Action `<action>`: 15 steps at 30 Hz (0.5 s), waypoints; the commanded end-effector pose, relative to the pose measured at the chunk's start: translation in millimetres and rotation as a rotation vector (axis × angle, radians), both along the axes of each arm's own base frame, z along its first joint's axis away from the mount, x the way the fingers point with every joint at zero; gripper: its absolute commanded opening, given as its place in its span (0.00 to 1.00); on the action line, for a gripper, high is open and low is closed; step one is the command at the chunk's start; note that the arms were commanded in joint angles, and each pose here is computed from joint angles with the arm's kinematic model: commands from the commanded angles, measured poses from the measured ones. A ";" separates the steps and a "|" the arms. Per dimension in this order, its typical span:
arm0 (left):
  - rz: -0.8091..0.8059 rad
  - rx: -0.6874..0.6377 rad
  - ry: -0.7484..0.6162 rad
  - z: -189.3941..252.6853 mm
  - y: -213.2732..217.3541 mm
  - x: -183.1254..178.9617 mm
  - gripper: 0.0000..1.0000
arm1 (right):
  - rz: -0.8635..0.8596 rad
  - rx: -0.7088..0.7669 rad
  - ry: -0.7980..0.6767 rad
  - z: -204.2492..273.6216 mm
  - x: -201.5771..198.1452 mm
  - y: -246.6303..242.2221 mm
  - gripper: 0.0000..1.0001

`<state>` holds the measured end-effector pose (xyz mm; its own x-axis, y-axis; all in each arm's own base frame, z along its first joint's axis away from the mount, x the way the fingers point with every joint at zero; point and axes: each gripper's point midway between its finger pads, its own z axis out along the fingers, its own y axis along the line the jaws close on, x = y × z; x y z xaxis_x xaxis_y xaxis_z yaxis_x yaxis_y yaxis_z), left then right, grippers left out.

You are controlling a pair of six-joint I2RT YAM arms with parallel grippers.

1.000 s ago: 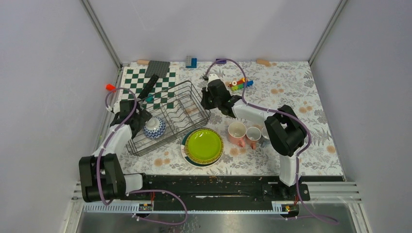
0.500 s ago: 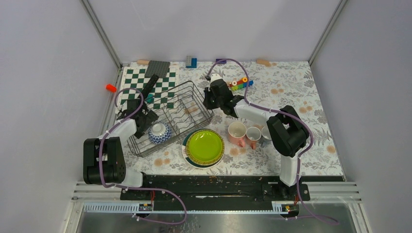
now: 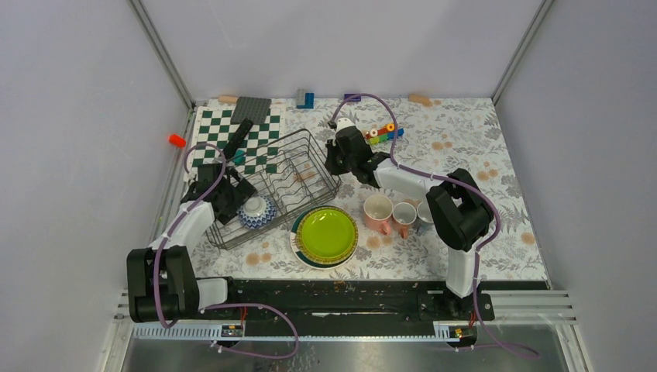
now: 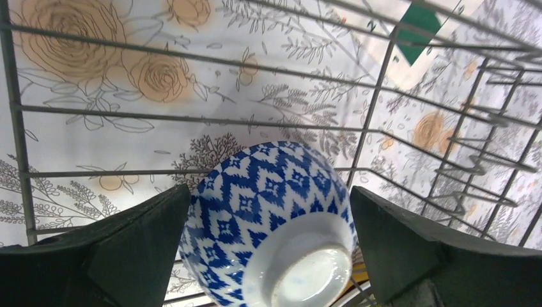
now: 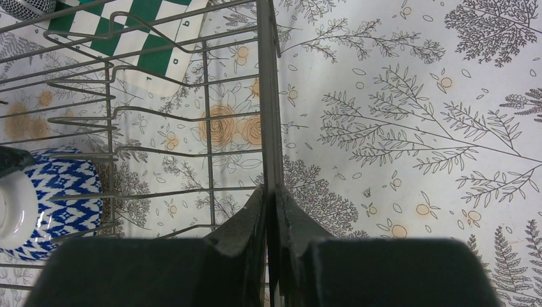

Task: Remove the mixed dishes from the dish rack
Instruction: Adjust the bowl in the dish rack.

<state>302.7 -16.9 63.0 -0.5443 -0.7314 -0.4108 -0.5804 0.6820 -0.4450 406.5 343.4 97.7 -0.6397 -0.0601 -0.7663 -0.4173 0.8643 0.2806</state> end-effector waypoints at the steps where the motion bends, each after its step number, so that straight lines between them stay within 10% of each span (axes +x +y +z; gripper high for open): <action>1: -0.082 -0.026 0.055 -9.1 -11.9 -17.7 0.99 | -0.070 -0.021 0.021 4.9 1.8 -19.3 0.00; 15: -0.178 -0.123 0.110 -33.5 -30.1 -20.7 0.99 | -0.078 -0.023 0.007 12.9 2.8 -21.8 0.00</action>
